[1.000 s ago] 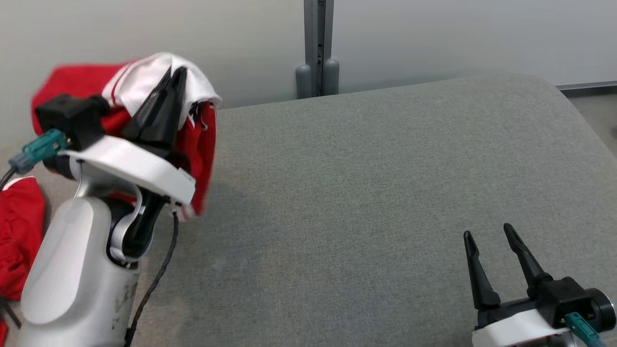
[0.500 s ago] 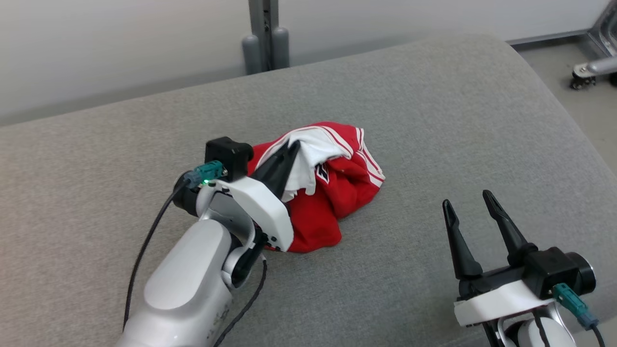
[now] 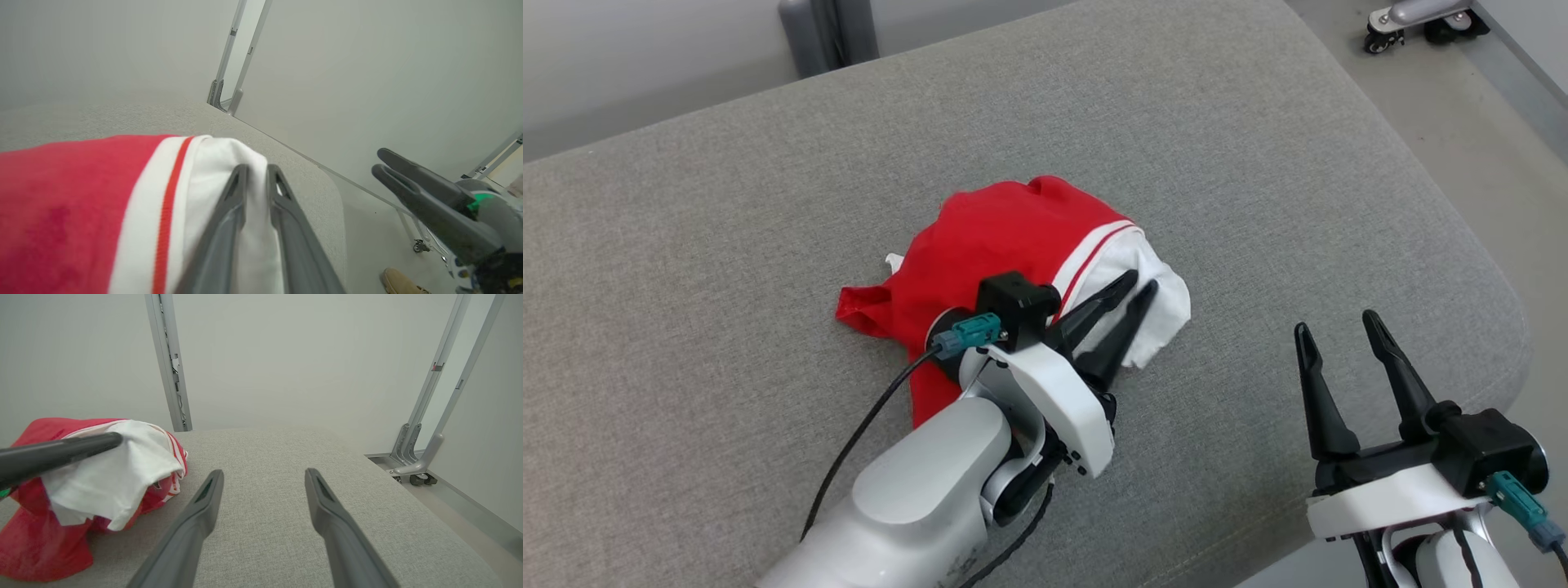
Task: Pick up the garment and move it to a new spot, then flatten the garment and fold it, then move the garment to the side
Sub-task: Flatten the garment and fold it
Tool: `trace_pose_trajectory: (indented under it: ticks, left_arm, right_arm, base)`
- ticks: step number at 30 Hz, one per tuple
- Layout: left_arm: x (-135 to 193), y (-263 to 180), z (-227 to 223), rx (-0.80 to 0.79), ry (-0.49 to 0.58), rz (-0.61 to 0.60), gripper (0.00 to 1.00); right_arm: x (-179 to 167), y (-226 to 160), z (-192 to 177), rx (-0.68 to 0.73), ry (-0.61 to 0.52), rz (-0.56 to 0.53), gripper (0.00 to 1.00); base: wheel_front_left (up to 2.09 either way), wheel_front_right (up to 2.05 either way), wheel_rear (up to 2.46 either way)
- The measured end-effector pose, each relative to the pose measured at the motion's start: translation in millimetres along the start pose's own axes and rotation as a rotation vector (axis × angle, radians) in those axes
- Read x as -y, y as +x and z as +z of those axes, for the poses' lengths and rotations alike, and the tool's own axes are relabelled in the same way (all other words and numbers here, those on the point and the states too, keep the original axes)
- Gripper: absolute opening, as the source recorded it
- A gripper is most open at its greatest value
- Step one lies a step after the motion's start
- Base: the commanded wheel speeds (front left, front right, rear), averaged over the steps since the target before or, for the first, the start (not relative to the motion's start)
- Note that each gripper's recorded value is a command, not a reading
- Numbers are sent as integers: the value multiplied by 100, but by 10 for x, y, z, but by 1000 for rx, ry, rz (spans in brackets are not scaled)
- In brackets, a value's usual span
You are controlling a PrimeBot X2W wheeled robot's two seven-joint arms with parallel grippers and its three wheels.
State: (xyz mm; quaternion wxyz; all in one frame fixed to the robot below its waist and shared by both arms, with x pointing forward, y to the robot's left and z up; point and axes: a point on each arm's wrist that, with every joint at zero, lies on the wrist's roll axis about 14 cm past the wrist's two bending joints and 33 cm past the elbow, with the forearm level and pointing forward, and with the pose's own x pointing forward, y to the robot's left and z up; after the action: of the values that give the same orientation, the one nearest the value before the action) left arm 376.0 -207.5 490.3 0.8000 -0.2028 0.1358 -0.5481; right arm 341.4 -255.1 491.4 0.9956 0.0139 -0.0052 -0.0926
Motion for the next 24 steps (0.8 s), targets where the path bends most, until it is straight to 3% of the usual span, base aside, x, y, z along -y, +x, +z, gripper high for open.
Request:
trace_pose_trajectory:
  ticks: [7, 9, 12, 16, 18, 24]
  left_arm:
    - [252, -157, -80, 7, -50, -32, 100]
    - [263, -380, -70, 37, -72, 6, 100]
    - [92, -606, -85, 45, -69, 91, 100]
    - [-492, -1175, -157, 33, -38, 350, 100]
    - [-662, -1343, -171, 41, -74, 432, 100]
    - [-786, -1396, -369, -6, -173, 482, 100]
  right_arm:
    - [46, -54, 30, 13, 13, -14, 100]
    - [36, -126, 21, 13, 18, -12, 100]
    - [-10, -130, 22, 16, 21, 4, 100]
    - [-167, -74, 53, 31, 24, 53, 100]
    - [-240, -39, 46, 30, 22, 77, 100]
    - [-424, 45, 29, 28, 13, 135, 100]
  base:
    - [0, 0, 0]
    - [0, 0, 0]
    - [0, 0, 0]
    - [0, 0, 0]
    - [0, 0, 0]
    - [0, 0, 0]
